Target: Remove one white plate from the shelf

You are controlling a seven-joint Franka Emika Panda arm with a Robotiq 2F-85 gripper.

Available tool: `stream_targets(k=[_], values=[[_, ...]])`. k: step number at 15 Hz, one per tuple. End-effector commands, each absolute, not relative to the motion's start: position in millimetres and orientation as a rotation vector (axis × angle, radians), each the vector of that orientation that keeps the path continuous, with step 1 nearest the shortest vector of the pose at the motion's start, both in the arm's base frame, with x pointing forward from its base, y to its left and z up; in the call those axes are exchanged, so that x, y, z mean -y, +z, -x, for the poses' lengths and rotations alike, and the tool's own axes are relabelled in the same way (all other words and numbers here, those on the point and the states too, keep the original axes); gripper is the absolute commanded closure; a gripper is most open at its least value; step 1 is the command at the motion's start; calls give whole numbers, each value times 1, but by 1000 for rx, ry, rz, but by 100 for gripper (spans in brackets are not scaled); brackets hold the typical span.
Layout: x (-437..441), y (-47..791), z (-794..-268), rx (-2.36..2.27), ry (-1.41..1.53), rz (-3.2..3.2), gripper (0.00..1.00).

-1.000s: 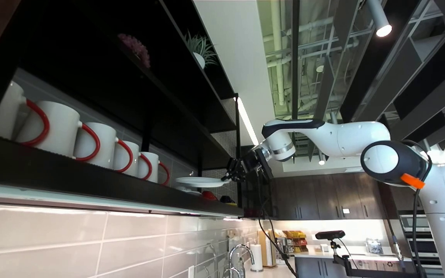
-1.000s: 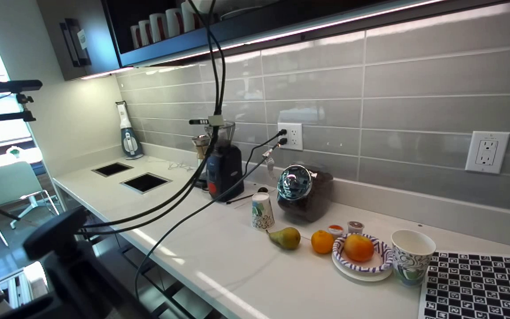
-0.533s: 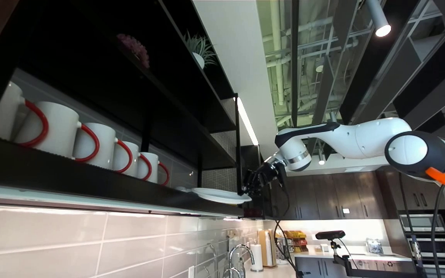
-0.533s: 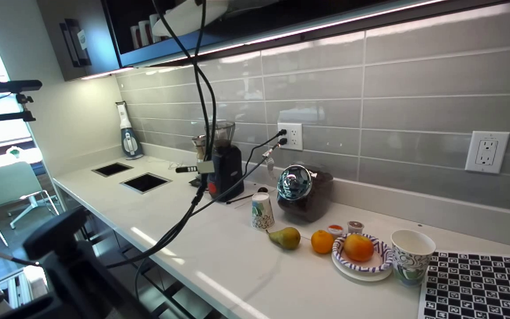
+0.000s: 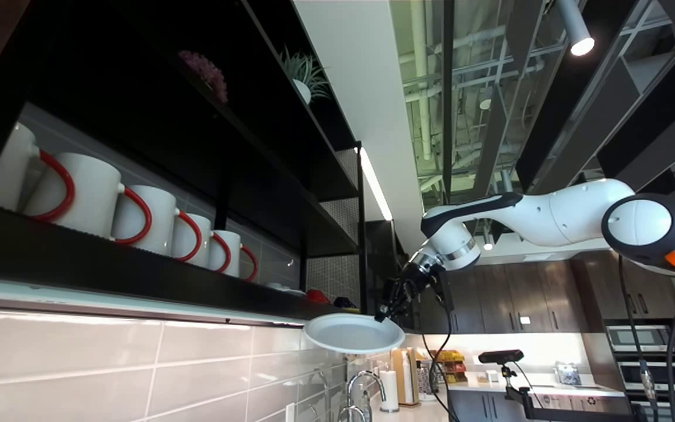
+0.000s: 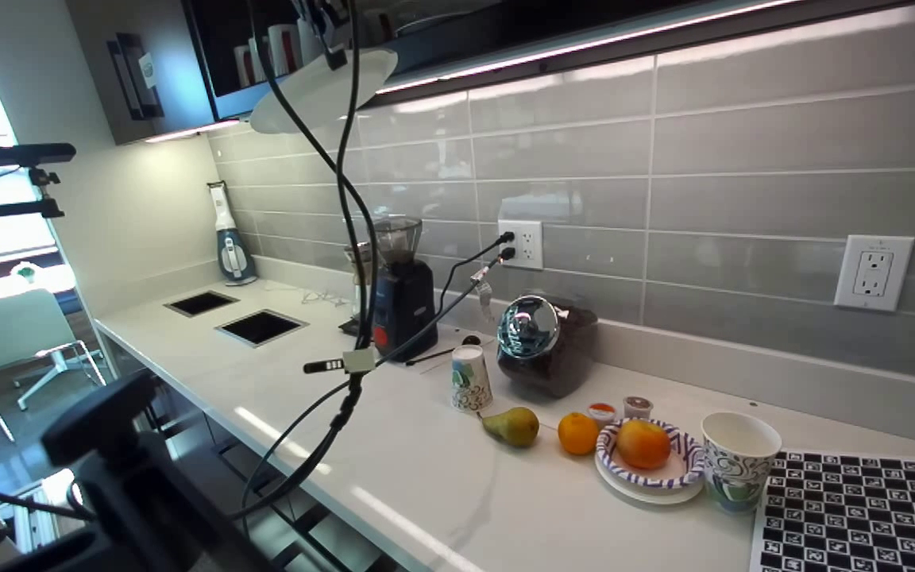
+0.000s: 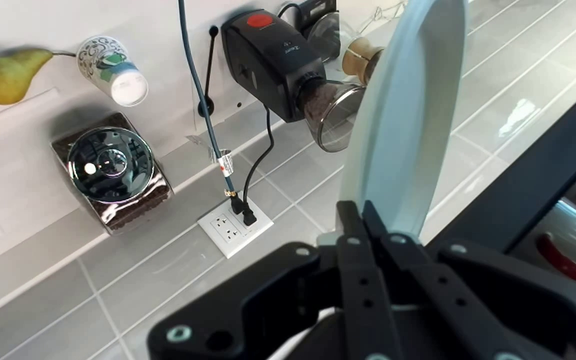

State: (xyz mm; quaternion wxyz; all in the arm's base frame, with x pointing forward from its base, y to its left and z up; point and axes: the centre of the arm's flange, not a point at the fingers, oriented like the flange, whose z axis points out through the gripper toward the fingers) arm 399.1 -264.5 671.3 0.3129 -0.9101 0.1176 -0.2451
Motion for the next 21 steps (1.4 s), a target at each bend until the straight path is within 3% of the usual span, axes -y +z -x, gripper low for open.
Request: stream_targets(k=[1,6,9,14,21], values=[[264,672,-399,-310,-647,2400,97],[272,661,-408,-415,-623,2408,99],[303,580,-427,-604,-464,2429,99],[341,452,-414,-720,-220,2379,99],[384,340,-381,-904,-207,2422,99]])
